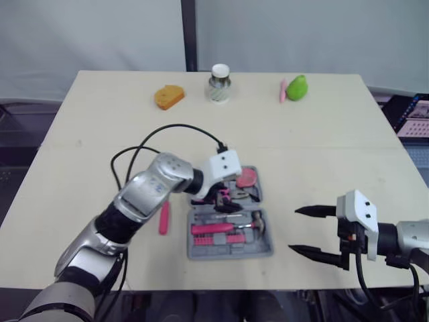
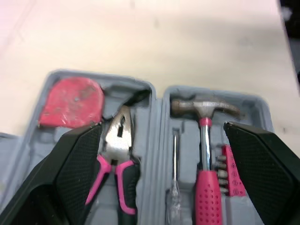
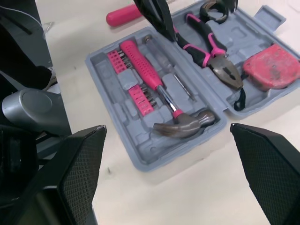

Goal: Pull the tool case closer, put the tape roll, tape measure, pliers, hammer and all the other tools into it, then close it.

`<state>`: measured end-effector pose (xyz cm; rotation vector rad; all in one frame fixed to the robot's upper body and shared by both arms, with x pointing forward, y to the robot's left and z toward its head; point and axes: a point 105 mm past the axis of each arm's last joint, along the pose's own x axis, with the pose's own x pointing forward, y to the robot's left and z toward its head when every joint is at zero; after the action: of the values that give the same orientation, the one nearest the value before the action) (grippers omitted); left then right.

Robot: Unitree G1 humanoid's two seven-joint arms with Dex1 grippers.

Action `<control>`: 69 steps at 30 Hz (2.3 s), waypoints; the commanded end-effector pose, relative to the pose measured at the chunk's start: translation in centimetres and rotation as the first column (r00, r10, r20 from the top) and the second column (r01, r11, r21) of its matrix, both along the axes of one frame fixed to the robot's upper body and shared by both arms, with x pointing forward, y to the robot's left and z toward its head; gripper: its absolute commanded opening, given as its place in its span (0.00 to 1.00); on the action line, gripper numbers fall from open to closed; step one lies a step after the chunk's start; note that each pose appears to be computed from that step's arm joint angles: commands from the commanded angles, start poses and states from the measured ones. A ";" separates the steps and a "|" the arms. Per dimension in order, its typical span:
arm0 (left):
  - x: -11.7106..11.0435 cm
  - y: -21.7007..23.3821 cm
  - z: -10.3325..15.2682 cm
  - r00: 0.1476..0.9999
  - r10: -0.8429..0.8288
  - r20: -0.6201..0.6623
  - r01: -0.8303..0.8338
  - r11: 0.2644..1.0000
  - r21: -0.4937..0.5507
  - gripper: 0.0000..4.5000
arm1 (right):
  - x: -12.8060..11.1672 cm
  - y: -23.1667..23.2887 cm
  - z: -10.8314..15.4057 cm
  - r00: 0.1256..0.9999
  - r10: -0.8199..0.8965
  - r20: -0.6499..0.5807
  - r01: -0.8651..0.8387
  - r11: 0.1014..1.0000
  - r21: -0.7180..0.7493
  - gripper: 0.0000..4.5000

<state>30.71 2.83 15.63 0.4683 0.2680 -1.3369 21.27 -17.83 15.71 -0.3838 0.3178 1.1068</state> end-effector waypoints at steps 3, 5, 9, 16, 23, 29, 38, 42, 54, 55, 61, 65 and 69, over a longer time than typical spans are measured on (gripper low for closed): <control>-2.9 0.5 -1.5 0.988 -0.153 0.002 0.151 0.973 -0.173 0.59 | 0.2 0.9 1.3 0.999 0.022 0.035 -0.023 0.999 0.027 1.00; -3.4 0.8 -3.6 0.986 -0.168 0.007 0.168 0.978 -0.121 0.36 | 0.3 1.1 1.4 0.999 0.024 0.036 -0.025 0.999 0.029 1.00; -3.4 0.9 -5.8 0.990 -0.143 -0.013 0.141 0.984 -0.112 0.01 | 0.3 1.3 1.5 0.999 0.025 0.036 -0.027 0.999 0.034 1.00; -3.0 0.6 -7.3 0.993 -0.115 -0.016 0.112 0.987 -0.112 0.01 | 0.2 1.2 1.1 1.000 0.025 0.018 -0.026 0.999 0.026 1.00; -2.6 0.3 -8.5 0.995 -0.098 -0.017 0.096 0.991 -0.092 0.01 | 0.1 1.1 1.1 1.000 0.026 0.012 -0.026 0.999 0.021 1.00; -2.5 0.3 -9.5 0.996 -0.090 -0.025 0.089 0.994 -0.059 0.01 | -0.1 1.0 1.1 1.000 0.022 0.011 -0.022 1.000 0.017 1.00; -2.7 0.5 -10.8 0.996 -0.086 -0.033 0.085 0.996 -0.007 0.01 | -0.1 0.9 1.1 1.000 0.017 0.012 -0.017 1.000 0.010 1.00; -3.1 0.4 -11.1 0.994 -0.100 -0.036 0.100 0.995 0.003 0.01 | -0.2 0.9 1.0 1.000 0.017 0.011 -0.017 1.000 0.006 1.00; -3.9 2.6 -15.2 0.993 -0.104 -0.061 0.115 0.970 0.215 0.01 | -0.3 0.6 0.9 1.000 0.017 0.003 -0.017 1.000 -0.008 1.00; -4.0 2.7 -15.5 0.992 -0.104 -0.071 0.118 0.966 0.229 0.01 | -0.4 0.6 0.9 1.000 0.017 0.001 -0.017 1.000 -0.009 1.00; -4.6 3.6 -17.2 0.988 -0.083 -0.129 0.118 0.949 0.293 0.01 | -0.4 0.6 0.8 1.000 0.015 -0.004 -0.015 1.000 -0.010 1.00; -5.0 4.9 -18.8 0.982 -0.049 -0.182 0.115 0.922 0.370 0.01 | -0.4 0.5 0.8 1.000 0.014 -0.008 -0.014 1.000 -0.010 1.00; -5.3 5.2 -19.6 0.974 -0.021 -0.226 0.110 0.914 0.390 0.01 | -0.4 0.4 0.8 1.000 0.013 -0.010 -0.013 1.000 -0.012 1.00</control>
<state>27.81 3.43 3.56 0.6518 0.3068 -1.4447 21.11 -17.53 15.71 -0.3590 0.3532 1.1083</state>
